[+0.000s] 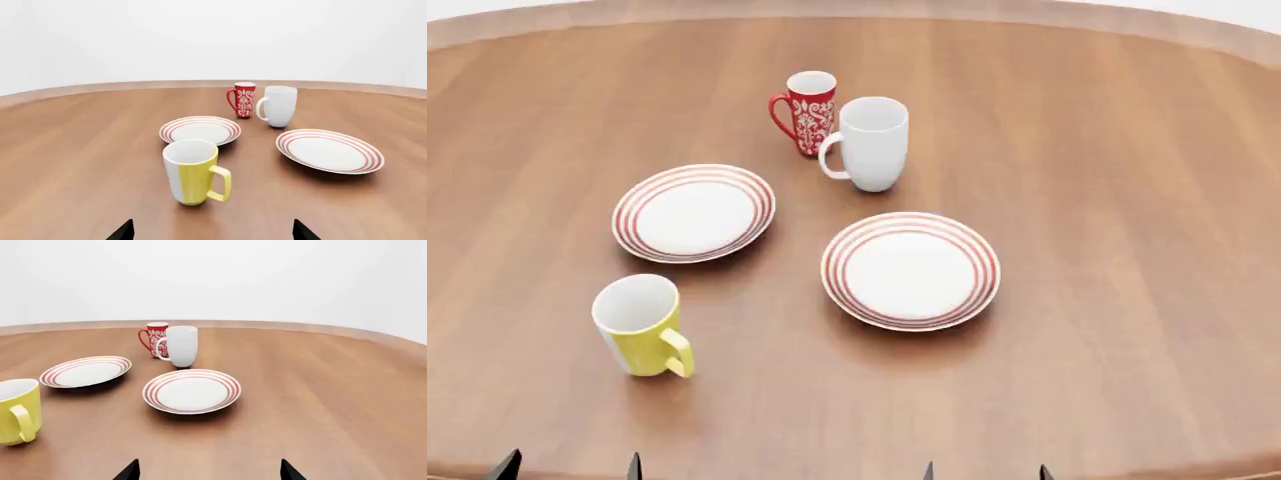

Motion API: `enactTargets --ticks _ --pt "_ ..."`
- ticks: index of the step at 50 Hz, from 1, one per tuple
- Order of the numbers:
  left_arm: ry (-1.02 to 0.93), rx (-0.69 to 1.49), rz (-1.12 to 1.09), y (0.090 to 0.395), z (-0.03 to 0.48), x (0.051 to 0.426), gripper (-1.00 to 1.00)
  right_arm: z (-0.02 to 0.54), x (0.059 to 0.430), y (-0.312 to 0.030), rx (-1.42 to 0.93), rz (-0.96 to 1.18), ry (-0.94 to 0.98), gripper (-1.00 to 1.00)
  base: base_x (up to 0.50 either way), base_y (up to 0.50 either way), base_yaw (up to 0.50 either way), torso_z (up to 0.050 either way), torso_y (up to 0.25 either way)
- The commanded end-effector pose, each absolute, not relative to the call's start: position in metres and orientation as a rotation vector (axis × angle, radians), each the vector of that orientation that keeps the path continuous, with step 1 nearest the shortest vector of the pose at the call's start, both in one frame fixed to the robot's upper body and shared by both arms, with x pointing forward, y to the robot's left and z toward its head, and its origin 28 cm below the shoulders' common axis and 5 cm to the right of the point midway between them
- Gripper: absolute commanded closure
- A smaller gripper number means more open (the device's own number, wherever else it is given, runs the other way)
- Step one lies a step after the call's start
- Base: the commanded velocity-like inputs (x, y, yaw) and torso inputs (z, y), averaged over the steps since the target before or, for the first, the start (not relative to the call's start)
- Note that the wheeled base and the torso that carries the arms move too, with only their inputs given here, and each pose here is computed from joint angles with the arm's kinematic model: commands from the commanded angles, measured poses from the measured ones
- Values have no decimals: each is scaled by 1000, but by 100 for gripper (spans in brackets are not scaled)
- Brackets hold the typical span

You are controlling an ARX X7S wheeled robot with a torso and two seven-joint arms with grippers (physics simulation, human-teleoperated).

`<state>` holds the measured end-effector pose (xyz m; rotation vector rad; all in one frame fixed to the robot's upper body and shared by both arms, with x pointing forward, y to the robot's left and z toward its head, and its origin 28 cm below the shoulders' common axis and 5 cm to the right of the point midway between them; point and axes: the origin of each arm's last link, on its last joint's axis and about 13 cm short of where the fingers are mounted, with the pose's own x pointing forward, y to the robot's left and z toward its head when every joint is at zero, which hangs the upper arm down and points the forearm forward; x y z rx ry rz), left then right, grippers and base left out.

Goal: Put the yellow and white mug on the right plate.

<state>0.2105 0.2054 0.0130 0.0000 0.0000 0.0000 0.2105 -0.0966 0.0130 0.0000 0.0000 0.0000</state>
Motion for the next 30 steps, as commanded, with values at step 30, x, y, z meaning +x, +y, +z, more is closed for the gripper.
enactTargets --ticks 30 --pt "-18 -13 -26 209 34 209 -100 52 205 -98 21 12 -26 -100 0 0 0 0 0"
